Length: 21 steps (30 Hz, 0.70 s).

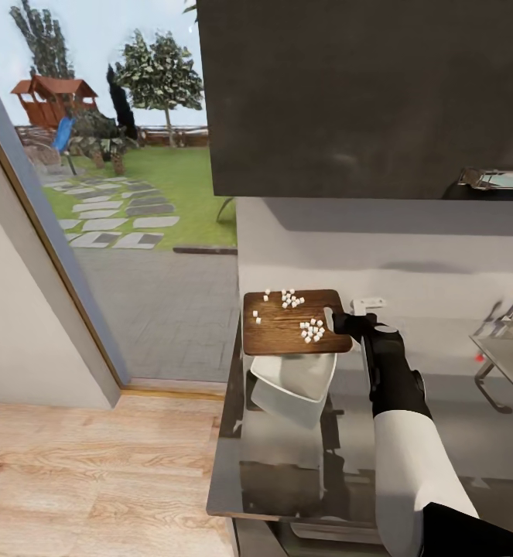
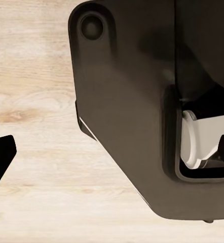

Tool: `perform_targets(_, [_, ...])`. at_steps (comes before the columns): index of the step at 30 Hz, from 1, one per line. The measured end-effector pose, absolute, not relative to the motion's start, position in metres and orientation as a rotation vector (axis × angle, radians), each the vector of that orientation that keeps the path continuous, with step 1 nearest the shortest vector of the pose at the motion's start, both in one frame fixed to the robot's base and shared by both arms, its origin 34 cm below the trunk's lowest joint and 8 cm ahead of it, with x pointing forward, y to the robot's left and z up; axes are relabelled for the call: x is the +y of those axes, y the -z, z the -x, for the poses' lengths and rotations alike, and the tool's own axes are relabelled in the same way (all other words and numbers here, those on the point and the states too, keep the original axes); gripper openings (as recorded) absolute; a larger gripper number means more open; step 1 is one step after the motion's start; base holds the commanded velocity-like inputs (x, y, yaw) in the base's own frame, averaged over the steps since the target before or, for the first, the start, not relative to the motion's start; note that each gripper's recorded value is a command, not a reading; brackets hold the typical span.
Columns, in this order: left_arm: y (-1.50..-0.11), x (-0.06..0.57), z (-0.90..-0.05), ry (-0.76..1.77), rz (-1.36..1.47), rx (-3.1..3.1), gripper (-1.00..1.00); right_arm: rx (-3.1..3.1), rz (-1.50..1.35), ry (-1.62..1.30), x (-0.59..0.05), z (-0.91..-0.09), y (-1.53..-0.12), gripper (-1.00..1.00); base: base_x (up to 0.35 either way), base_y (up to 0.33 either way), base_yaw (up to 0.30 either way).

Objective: In the kitchen, take the Vidalia onion out of the sink, dice it on the chopping board with the paring knife, put the diced onion into the bowl on the countertop, then place both the paring knife and the chopping board into the sink.

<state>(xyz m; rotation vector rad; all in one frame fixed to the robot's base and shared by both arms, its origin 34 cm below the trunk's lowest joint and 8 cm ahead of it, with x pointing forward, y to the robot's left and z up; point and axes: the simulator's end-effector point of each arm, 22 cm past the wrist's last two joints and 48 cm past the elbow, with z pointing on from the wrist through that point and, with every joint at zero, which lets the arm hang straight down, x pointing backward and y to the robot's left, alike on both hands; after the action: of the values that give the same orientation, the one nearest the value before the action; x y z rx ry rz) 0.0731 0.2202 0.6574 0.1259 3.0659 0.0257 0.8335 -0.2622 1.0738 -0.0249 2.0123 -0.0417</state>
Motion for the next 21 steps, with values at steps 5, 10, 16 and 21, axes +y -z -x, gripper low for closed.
perform_targets(5, [-0.657,0.22,-0.073,-0.026,-0.126,3.067,1.0,2.012,0.023,0.039,-0.262,-0.833,-1.074,-1.0,0.0,0.0,0.0])
perform_targets(10, [-0.657,0.22,-0.07,-0.026,-0.127,3.072,1.0,2.011,0.021,0.036,-0.262,-0.834,-1.074,-1.0,0.0,0.0,0.0])
perform_targets(16, [-0.657,0.22,-0.07,-0.026,-0.126,3.072,1.0,1.985,0.027,0.038,-0.262,-0.836,-1.079,-1.0,0.0,0.0,0.0])
perform_targets(21, [-0.657,0.22,-0.071,-0.026,-0.126,3.071,1.0,1.945,0.039,0.044,-0.262,-0.839,-1.087,-1.0,0.0,0.0,0.0])
